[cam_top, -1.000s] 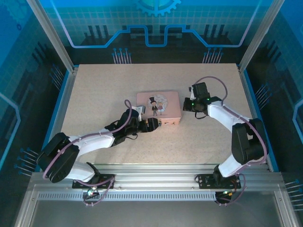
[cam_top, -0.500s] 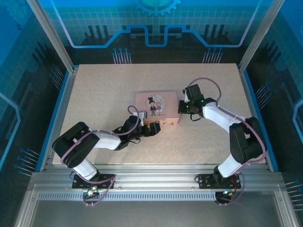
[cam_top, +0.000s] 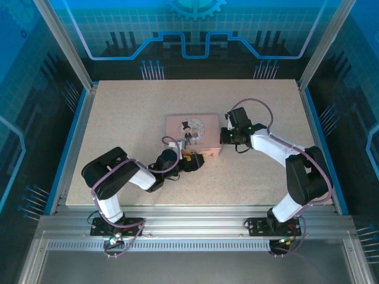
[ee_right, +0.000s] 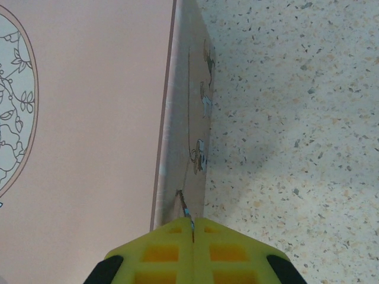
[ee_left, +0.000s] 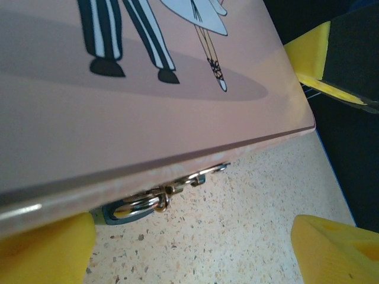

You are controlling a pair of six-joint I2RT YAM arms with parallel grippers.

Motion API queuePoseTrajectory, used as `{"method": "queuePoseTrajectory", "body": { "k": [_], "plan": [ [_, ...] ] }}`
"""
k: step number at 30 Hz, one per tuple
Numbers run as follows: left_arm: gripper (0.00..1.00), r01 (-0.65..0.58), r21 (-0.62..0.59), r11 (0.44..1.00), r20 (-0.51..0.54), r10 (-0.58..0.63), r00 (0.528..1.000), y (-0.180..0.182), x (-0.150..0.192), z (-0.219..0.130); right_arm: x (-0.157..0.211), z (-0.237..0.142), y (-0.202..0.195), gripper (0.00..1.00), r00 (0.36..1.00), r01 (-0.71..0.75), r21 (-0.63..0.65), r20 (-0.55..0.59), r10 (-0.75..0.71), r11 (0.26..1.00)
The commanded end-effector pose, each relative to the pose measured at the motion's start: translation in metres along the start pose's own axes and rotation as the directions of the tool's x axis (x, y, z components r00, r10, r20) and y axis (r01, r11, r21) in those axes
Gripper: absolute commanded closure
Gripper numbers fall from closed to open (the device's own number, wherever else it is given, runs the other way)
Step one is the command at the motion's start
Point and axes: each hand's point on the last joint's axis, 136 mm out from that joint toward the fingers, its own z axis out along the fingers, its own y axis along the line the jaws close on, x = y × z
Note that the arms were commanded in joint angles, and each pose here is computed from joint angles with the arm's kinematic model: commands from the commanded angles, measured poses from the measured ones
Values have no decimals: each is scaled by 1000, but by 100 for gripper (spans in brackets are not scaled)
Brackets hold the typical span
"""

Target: Unlock the padlock with the key

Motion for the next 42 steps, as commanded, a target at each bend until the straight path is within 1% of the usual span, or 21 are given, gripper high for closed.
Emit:
{"method": "queuePoseTrajectory", "body": {
  "k": [1, 5, 7, 9, 13, 16, 20, 25, 29, 33, 36, 39, 42],
  "plan": [
    [13, -40, 23, 999, 47, 39, 998, -6, -6, -3, 13, 4, 6, 100, 999, 3, -14, -38, -4, 1000],
    [13, -76, -18, 997, 75, 77, 994, -1, -9, -10, 14, 4, 9, 100, 999, 9, -18, -35, -10, 1000],
    [12, -111, -57, 992, 90, 115, 989, 2, -11, -12, 14, 4, 10, 100, 999, 13, -19, -36, -13, 1000],
    [11, -151, -71, 986, 91, 157, 983, -1, -11, -12, 15, 5, 11, 100, 999, 15, -21, -39, -16, 1000],
    [10, -195, -37, 980, 87, 197, 976, -12, -12, -7, 16, 6, 14, 100, 999, 15, -25, -42, -17, 1000],
    [12, -215, 0, 977, 62, 215, 975, -20, -9, -3, 17, 7, 15, 100, 999, 17, -25, -51, -19, 1000],
    [19, -210, 34, 977, 33, 209, 977, -25, -4, 0, 15, 7, 17, 100, 999, 19, -29, -48, -20, 999],
    [35, -195, 54, 979, 11, 194, 981, -26, 0, 6, 15, 7, 18, 100, 998, 22, -32, -50, -24, 999],
    [37, -188, 54, 981, 11, 187, 982, -24, 1, 8, 17, 8, 19, 100, 998, 24, -33, -55, -26, 999],
    [42, -169, 77, 983, 24, 168, 986, -25, 0, 10, 18, 9, 19, 100, 998, 22, -32, -58, -24, 999],
    [42, -152, 83, 985, 30, 150, 988, -24, 0, 11, 19, 10, 19, 100, 998, 22, -33, -62, -24, 999],
    [35, -137, 79, 987, 39, 134, 990, -21, -2, 10, 21, 11, 20, 100, 998, 23, -35, -65, -25, 999],
    [32, -111, 76, 991, 62, 107, 992, -16, -8, 6, 23, 11, 20, 100, 997, 23, -34, -67, -25, 999]
  ]
}}
